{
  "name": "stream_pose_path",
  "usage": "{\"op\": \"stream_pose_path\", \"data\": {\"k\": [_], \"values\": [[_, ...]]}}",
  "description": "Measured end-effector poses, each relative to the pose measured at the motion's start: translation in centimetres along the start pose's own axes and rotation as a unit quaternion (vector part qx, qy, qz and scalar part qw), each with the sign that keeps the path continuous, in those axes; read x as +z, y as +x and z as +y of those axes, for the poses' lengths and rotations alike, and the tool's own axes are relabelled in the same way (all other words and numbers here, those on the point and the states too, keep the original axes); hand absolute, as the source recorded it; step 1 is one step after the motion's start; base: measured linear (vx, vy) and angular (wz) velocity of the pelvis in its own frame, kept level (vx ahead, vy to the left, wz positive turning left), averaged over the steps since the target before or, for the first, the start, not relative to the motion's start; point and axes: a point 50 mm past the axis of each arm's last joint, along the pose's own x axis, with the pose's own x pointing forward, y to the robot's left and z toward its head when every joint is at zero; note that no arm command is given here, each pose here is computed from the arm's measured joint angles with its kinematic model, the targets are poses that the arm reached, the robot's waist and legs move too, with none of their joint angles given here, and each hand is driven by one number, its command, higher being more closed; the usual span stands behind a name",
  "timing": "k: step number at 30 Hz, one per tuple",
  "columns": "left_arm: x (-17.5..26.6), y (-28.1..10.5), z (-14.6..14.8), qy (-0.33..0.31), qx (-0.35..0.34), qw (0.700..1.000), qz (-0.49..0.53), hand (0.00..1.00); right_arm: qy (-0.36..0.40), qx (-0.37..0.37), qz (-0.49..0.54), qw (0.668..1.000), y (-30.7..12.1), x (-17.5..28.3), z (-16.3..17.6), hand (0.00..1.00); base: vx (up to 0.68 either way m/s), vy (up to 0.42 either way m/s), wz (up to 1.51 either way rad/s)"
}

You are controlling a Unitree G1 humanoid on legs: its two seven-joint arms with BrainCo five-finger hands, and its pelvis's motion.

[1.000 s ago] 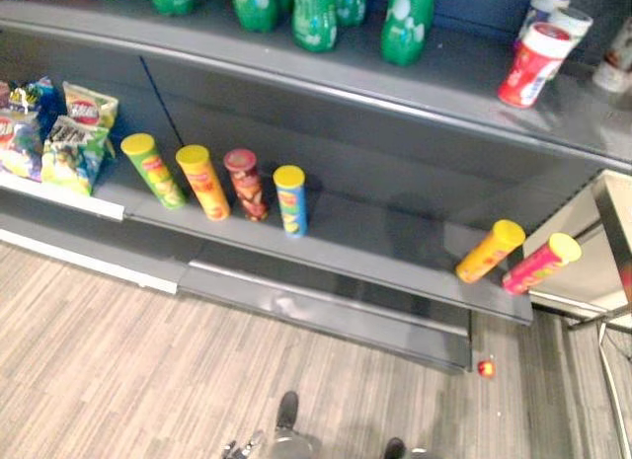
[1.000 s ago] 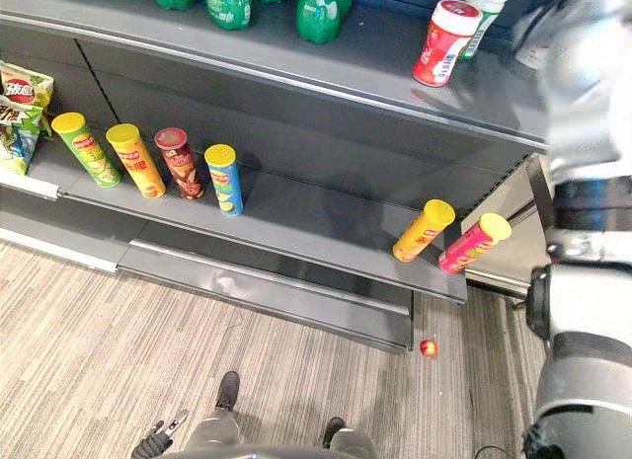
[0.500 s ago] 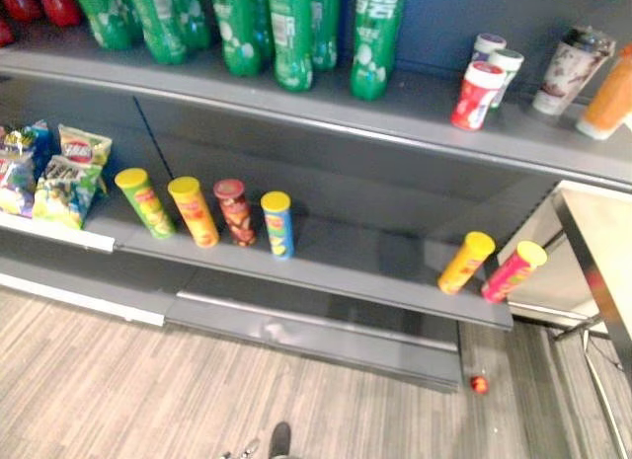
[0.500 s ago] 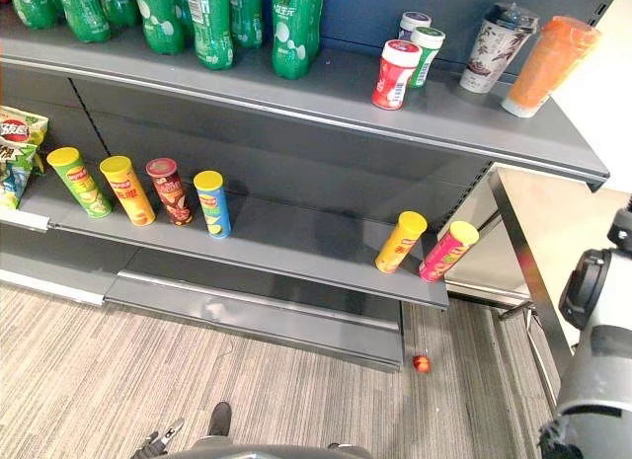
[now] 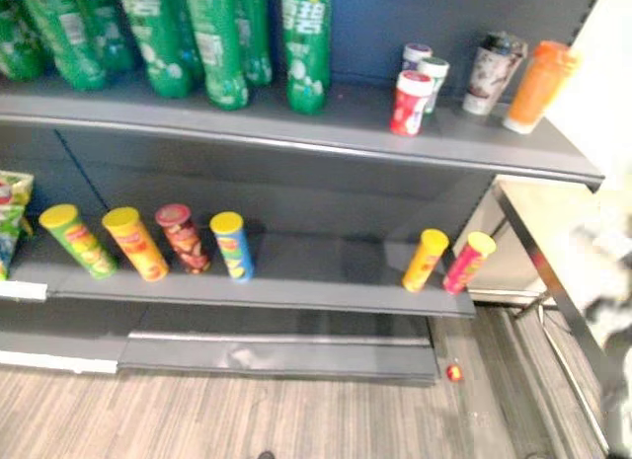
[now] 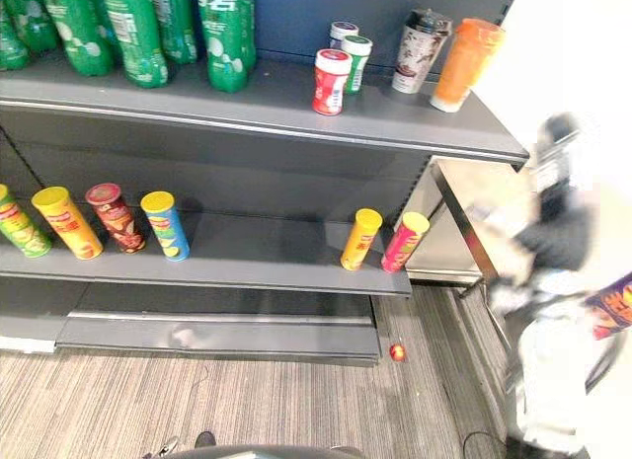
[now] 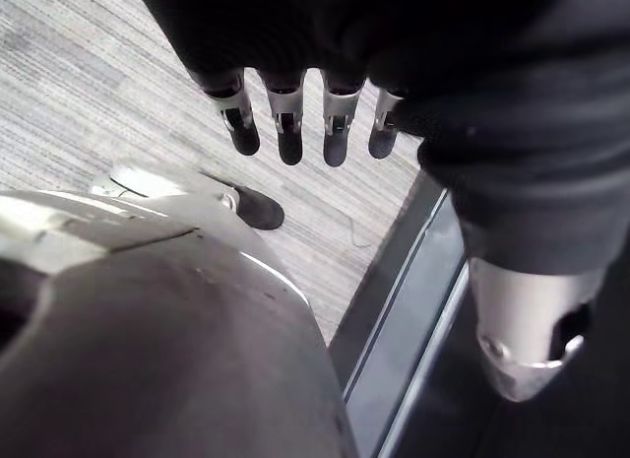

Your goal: Put the gum and the chips on the shelf.

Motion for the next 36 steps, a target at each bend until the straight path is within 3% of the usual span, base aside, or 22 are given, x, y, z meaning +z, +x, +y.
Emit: {"op": "stream_pose_path", "data": {"k": [3,6,11,18,24,36], "values": [[0.4,0.1,0.3,0.017,-0.001,1.000,-0.005,0.00,0.116,0.064,0.142,0.981,-4.9,-4.3,4.3,0.00,-0.02,0.010,-0.12],[0.8,0.1,0.6,0.023,0.001,1.000,-0.016,0.00,0.152,0.063,0.258,0.952,-8.5,-8.3,5.4,0.00,-0.03,0.000,0.01],[0.3,0.0,0.2,0.046,-0.007,0.999,-0.015,0.00,0.026,0.046,0.411,0.910,-13.0,-12.9,3.7,0.00,-0.03,0.027,-0.13],[-0.8,-0.5,-1.9,0.036,-0.026,0.999,-0.017,0.00,-0.061,-0.067,0.423,0.902,-15.0,-10.8,-0.5,0.00,-0.10,0.104,-0.84],[1.0,-0.1,-2.1,0.058,-0.026,0.997,-0.042,0.00,-0.064,-0.096,0.402,0.908,-14.5,-9.9,0.6,0.00,-0.16,0.250,-1.44],[2.3,0.4,-3.8,0.118,-0.061,0.990,-0.049,0.00,-0.075,-0.057,0.352,0.931,-9.3,-12.0,0.8,0.00,0.07,-0.066,-1.03]]}}
